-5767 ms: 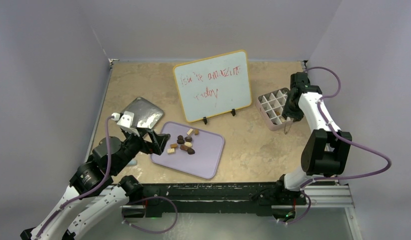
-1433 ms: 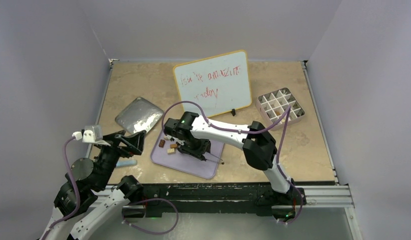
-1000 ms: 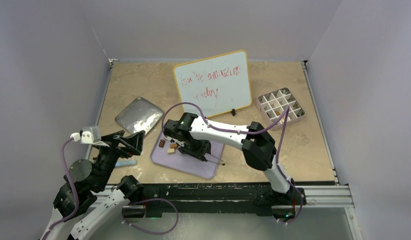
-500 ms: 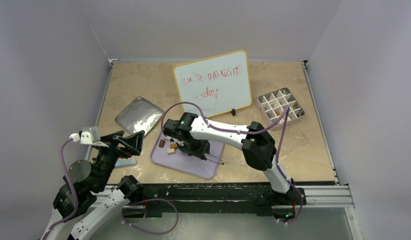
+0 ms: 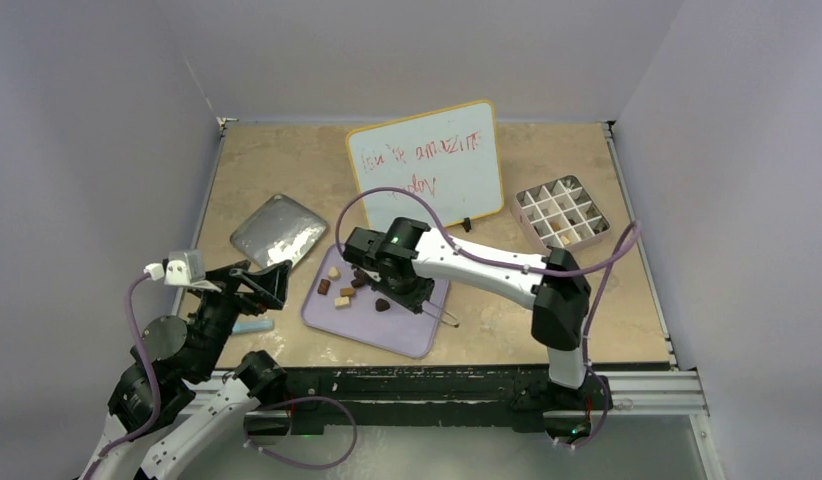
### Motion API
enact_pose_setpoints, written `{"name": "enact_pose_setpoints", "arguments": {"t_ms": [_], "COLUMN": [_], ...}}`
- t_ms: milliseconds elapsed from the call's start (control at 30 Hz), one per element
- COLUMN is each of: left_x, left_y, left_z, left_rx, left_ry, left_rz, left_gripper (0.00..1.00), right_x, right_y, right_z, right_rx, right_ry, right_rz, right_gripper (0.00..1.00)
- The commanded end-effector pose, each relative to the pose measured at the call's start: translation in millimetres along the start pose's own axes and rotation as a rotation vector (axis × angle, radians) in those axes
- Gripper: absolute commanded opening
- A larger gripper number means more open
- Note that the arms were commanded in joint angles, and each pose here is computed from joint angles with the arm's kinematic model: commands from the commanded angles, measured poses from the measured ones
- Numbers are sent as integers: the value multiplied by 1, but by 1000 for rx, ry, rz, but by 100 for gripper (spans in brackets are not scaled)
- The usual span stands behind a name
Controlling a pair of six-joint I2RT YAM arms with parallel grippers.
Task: Pack the chocolate
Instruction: Pick up the fake chocolate from the plate, then place the fake chocolate in the packing box.
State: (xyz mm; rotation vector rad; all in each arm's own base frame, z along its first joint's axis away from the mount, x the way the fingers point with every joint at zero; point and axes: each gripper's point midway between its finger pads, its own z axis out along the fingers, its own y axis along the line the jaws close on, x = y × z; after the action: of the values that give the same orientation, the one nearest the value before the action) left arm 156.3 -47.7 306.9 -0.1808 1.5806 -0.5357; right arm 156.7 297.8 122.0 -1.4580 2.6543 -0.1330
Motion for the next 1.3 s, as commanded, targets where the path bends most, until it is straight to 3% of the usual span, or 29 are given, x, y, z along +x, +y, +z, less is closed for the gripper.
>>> {"name": "enact_pose_setpoints", "arguments": {"t_ms": [0,633,967,1267], "left_x": [-1,4,7,11], "left_y": [-4,-14,-12,-17], "left_z": [4,7,8,13], "left_rx": [5,51,32,49], "left_ry": [0,28,39,64], "left_rz": [-10,8,7,29], "left_gripper": [100,100,100,100], "right_x": [21,112,138,148], "right_y": [-30,-203,-244,-246], "right_z": [-26,-44,-26,0], "right_rx": [61,274,261,227], "right_ry": [-32,-24,-43,-8], "right_rz": [118,729,905,935], "right_gripper": [16,17,21,24]}}
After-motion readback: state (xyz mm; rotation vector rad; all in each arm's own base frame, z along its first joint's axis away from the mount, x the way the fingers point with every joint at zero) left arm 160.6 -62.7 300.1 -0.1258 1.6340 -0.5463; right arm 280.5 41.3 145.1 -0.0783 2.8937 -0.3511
